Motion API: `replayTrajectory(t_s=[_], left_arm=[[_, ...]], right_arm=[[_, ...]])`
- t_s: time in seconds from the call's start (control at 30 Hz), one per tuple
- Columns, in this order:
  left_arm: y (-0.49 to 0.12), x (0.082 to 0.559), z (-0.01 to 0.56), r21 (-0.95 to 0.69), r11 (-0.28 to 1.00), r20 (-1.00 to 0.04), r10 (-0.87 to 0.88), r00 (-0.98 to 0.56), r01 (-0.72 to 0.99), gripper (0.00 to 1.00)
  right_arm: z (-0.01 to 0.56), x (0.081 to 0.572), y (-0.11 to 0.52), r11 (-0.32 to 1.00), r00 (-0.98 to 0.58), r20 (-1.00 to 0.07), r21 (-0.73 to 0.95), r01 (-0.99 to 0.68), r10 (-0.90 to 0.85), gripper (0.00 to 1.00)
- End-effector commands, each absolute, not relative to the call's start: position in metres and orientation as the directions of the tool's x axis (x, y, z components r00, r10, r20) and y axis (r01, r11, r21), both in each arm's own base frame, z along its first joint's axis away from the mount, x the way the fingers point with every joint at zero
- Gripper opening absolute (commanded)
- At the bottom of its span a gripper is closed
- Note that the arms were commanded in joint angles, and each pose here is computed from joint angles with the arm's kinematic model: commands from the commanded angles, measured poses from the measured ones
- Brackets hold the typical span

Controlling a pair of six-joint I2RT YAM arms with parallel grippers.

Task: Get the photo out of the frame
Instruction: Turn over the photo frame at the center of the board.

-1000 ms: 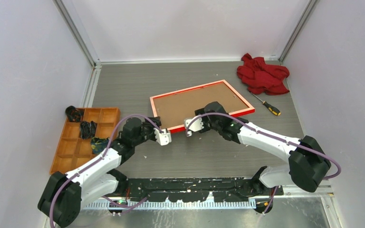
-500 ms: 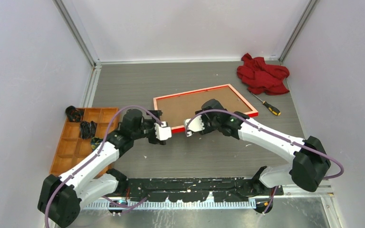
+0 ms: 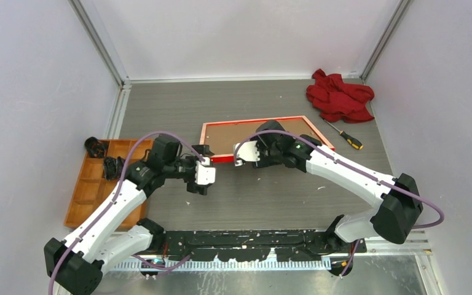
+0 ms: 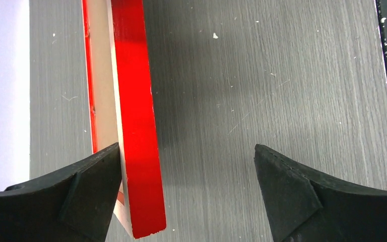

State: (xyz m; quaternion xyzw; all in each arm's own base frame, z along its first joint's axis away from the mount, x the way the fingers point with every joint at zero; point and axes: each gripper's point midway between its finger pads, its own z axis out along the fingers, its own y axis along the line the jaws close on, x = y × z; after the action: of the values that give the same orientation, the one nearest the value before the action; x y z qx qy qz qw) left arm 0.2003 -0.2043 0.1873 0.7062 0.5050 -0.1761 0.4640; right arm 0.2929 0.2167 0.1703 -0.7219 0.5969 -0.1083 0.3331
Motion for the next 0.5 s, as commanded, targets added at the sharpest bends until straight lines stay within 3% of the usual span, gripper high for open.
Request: replayTrajectory(t_s=[0.0,0.13,0.23,0.37,0.47], left_arm=[[-0.199,0.202,0.177,0.447,-0.019,-0.721,0.584,0.373,0.894,1.0],[-0.197,0.213,0.177,0.48,0.006,-0.703,0.6,0.381,0.877,0.92],[-0.197,0.217,0.177,0.498,0.003,-0.688,0.61,0.393,0.867,0.72],[-0.197,0.223,0.176,0.518,0.008,-0.671,0.624,0.401,0.855,0.6],[-0.197,0.229,0.177,0.535,0.021,-0.661,0.633,0.403,0.845,0.44]], right_arm=[[0.209,0.301,0.231,0.066,0.22,-0.361,-0.635,-0.769,-0.906,0.38],[0.205,0.298,0.232,0.06,0.224,-0.367,-0.623,-0.78,-0.903,0.39],[0.203,0.299,0.232,0.059,0.221,-0.367,-0.618,-0.784,-0.904,0.39],[0.203,0.297,0.235,0.058,0.225,-0.378,-0.609,-0.791,-0.898,0.39],[0.202,0.294,0.236,0.049,0.227,-0.381,-0.594,-0.803,-0.896,0.39]])
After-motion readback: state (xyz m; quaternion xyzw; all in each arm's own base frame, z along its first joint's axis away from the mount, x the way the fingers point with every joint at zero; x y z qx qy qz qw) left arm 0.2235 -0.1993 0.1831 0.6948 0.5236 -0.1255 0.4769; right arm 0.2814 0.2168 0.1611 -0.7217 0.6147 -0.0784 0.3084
